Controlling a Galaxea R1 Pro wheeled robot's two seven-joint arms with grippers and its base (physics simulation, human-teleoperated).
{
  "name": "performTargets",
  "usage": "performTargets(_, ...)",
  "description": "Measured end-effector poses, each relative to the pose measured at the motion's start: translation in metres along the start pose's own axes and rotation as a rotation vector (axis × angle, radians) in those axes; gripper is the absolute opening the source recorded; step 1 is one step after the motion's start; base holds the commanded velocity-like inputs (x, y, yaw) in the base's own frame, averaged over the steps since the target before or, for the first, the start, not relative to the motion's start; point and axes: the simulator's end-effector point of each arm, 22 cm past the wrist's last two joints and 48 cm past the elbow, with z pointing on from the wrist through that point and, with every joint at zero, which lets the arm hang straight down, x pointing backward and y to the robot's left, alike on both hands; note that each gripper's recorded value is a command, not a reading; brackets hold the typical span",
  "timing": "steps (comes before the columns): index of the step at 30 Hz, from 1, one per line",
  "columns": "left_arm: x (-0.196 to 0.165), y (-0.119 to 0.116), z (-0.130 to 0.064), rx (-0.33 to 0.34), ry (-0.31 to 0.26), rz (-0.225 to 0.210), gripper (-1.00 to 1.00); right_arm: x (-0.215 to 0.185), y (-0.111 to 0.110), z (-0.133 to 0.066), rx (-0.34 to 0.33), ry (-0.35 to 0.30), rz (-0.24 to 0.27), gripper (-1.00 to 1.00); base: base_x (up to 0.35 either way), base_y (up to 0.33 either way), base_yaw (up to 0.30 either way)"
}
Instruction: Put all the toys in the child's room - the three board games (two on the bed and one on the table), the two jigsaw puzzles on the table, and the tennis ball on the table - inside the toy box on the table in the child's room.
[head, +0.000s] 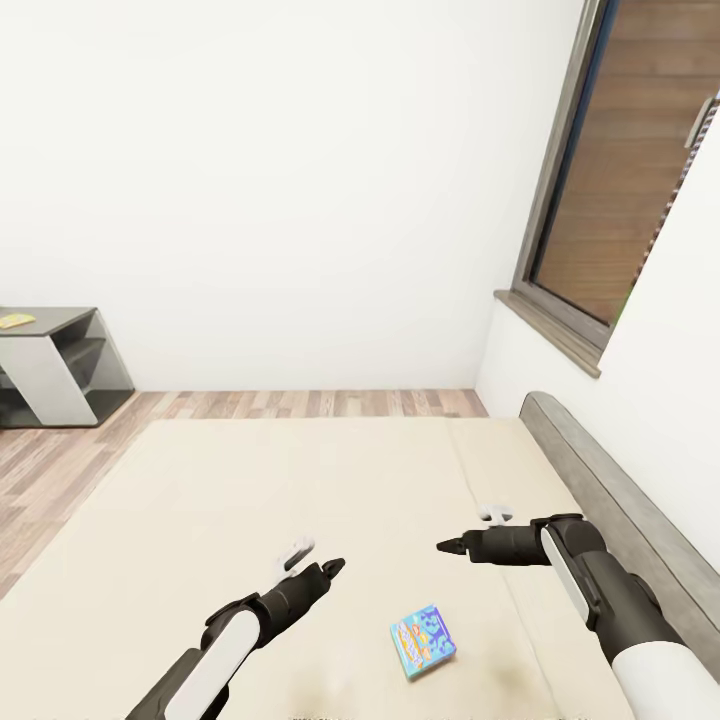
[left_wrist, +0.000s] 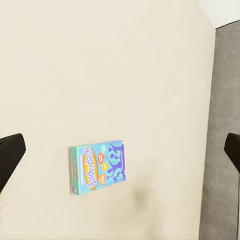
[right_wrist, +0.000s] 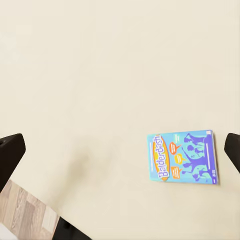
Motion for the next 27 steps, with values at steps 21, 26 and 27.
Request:
performTargets(21,0.015,0.02,0.011,-0.039,0.037,-0.019,1.0,0.01,-0.007,0.011,-0.003,0.02,0.01,1.0,0.0,0.0,0.012)
performTargets(26,0.013,0.023,0.013,-0.047,0.035,-0.013,1.0,0.01,-0.007,0.012,-0.007,0.014,0.003,1.0,0.0,0.0,0.006)
performTargets(27,0.013,0.023,0.013,-0.047,0.035,-0.014,1.0,0.01,-0.007,0.012,-0.007,0.014,0.003,1.0,0.0,0.0,0.002)
